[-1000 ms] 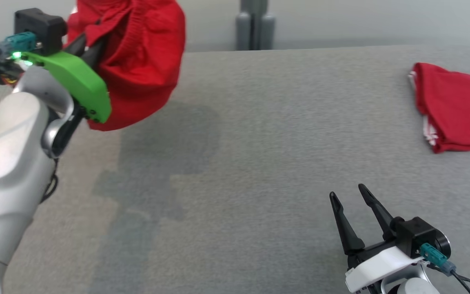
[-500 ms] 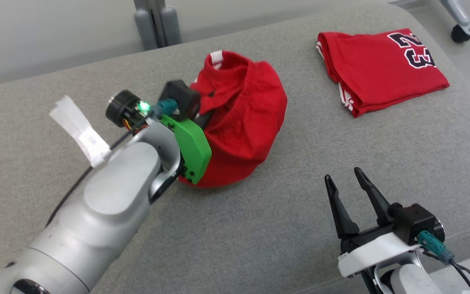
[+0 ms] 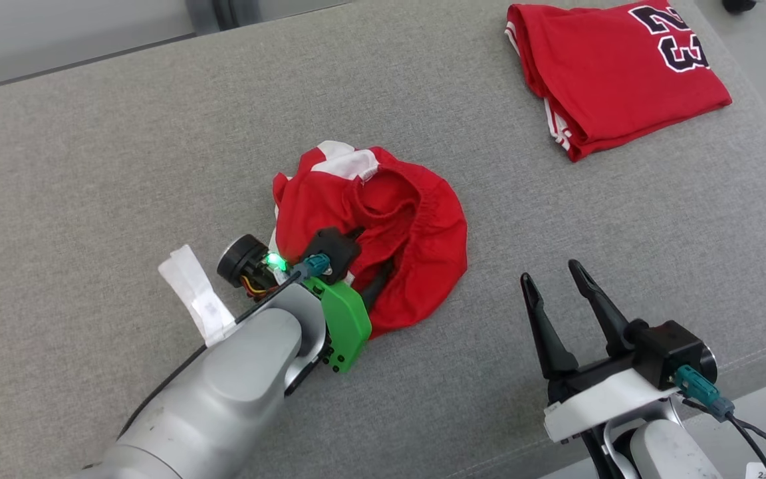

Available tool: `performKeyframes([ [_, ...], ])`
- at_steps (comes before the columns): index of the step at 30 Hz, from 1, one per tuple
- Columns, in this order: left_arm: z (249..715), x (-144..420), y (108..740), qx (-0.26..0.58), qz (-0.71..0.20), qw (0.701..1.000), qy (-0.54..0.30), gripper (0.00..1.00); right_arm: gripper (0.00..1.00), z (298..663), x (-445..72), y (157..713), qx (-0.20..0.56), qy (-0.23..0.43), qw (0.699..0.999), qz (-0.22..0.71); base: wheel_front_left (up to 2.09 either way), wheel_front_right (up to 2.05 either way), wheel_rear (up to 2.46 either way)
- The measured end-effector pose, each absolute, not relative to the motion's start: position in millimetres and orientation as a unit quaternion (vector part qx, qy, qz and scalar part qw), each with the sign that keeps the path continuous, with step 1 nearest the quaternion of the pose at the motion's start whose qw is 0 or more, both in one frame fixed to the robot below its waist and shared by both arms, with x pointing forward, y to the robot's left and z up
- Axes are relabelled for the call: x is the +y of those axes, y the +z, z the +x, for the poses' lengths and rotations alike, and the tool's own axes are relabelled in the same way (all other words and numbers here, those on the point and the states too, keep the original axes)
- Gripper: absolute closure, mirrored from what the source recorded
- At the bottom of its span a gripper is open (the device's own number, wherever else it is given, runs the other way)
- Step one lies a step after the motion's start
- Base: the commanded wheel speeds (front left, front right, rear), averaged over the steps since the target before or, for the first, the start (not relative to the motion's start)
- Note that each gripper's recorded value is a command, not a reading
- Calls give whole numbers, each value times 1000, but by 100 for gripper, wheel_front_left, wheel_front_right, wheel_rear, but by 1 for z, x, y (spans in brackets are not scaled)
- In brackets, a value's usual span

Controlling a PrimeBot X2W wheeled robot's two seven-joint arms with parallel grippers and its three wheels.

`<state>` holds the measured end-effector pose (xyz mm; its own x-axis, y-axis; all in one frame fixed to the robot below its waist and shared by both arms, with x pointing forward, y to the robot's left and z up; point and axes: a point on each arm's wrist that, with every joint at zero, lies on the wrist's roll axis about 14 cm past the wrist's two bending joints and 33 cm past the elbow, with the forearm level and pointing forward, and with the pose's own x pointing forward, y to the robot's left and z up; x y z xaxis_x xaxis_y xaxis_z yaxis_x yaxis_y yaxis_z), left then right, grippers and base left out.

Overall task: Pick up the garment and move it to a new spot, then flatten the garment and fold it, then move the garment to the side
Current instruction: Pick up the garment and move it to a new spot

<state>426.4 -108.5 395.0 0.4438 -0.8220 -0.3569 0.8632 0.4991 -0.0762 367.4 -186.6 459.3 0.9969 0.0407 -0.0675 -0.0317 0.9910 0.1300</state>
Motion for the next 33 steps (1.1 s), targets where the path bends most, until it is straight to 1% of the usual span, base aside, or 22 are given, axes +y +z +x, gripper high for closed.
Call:
performKeyframes([
  [1, 425, -111, 404, 160, 42, 856, -490, 0, 0, 362, -187, 458, 38, 19, 997, 64, 0, 0, 0],
  [5, 423, -107, 422, 136, 20, 875, -465, 0, 0, 350, -185, 453, 48, 24, 997, 63, 0, 0, 0],
  [9, 428, -87, 457, 87, -12, 906, -414, 0, 0, 341, -175, 456, 44, 39, 996, 68, 0, 0, 0],
  [15, 417, -9, 485, 42, -41, 953, -299, 0, 0, 342, -151, 472, 17, 79, 994, 76, 0, 0, 0],
  [17, 406, 22, 498, 20, -59, 966, -250, 0, 0, 340, -142, 478, 7, 94, 993, 78, 0, 0, 0],
  [21, 380, 83, 510, -5, -90, 984, -151, 0, 0, 336, -128, 491, -13, 116, 990, 80, 0, 0, 0],
  [24, 359, 123, 516, -26, -93, 992, -86, 0, 0, 334, -121, 501, -29, 129, 988, 80, 0, 0, 0],
  [27, 335, 148, 515, -37, -88, 995, -41, 0, 0, 332, -117, 510, -43, 135, 987, 77, 0, 0, 0],
  [31, 304, 168, 513, -48, -90, 995, 5, 0, 0, 324, -118, 515, -53, 135, 987, 75, 0, 0, 0],
  [33, 292, 169, 514, -54, -100, 993, 13, 0, 0, 320, -121, 518, -58, 131, 987, 74, 0, 0, 0],
])
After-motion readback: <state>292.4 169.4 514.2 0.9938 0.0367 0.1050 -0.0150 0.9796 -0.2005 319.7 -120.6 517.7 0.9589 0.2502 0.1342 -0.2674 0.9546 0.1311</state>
